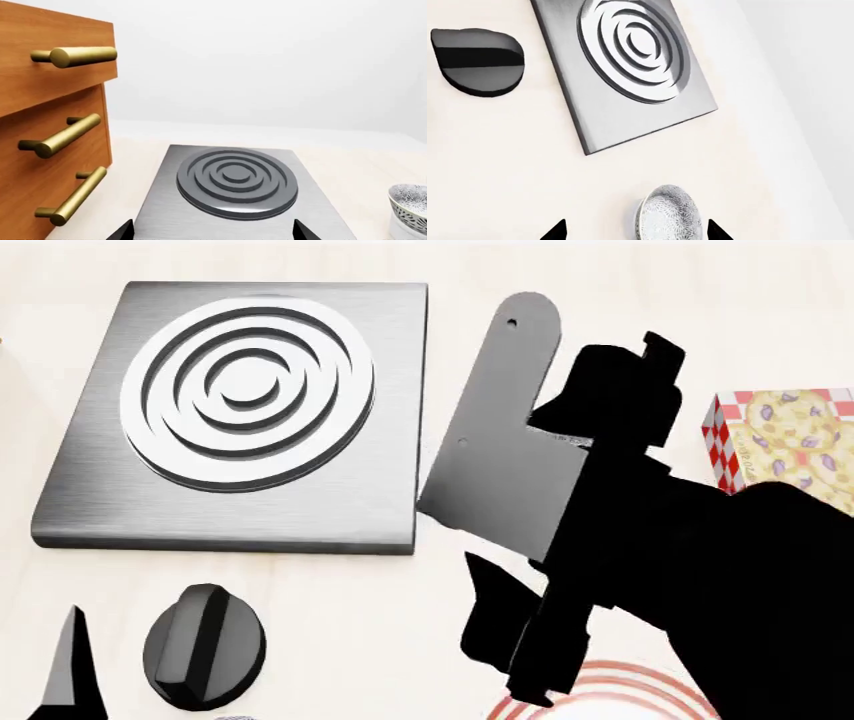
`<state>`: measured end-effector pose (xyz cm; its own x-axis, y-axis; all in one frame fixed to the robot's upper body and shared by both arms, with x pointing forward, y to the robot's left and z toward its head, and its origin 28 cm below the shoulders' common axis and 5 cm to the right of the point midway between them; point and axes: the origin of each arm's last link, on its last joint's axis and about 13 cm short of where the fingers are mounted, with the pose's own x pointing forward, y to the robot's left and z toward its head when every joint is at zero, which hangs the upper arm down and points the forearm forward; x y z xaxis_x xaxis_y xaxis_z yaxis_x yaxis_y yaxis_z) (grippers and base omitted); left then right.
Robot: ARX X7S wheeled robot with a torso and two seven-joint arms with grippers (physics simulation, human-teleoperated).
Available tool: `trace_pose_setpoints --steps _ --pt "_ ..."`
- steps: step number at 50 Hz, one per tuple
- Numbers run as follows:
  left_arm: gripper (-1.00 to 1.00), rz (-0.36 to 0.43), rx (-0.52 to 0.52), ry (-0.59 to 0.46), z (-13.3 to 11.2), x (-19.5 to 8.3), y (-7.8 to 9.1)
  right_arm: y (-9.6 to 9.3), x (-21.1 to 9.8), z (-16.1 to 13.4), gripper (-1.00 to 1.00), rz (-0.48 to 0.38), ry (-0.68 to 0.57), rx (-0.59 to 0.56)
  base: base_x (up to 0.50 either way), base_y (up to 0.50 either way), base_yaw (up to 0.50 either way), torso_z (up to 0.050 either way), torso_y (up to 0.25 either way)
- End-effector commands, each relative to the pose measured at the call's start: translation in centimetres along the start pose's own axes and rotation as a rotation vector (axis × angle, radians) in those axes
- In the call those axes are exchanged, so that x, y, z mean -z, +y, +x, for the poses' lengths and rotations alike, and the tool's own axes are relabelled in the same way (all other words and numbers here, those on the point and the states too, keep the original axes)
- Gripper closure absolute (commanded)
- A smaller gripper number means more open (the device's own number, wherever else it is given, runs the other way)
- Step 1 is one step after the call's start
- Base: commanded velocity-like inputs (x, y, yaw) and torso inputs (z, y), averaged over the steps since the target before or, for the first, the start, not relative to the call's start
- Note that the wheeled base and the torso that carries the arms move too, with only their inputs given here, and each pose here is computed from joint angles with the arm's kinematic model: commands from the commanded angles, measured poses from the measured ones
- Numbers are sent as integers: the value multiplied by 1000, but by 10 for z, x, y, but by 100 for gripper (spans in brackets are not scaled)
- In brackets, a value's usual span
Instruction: Pick the akita bowl on the ramekin and place it on the plate.
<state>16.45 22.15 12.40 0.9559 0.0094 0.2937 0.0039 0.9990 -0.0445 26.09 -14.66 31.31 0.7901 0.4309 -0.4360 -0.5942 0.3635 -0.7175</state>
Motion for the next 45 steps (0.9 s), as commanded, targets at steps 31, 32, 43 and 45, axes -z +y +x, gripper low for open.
trace_pose_setpoints --steps 31,32,43,45 --pt "-100 -1 10 18 -2 5 0 -30 43 30 -100 -24 180 70 0 0 0 0 0" --pt "-100 0 9 18 -2 5 0 -29 44 32 -100 -28 181 66 0 0 0 0 0" --pt "-100 -4 5 21 -2 6 1 -29 46 51 -100 -24 162 42 0 0 0 0 0" --pt "-100 -4 5 20 -2 6 1 -29 48 54 -100 -26 166 42 0 0 0 0 0"
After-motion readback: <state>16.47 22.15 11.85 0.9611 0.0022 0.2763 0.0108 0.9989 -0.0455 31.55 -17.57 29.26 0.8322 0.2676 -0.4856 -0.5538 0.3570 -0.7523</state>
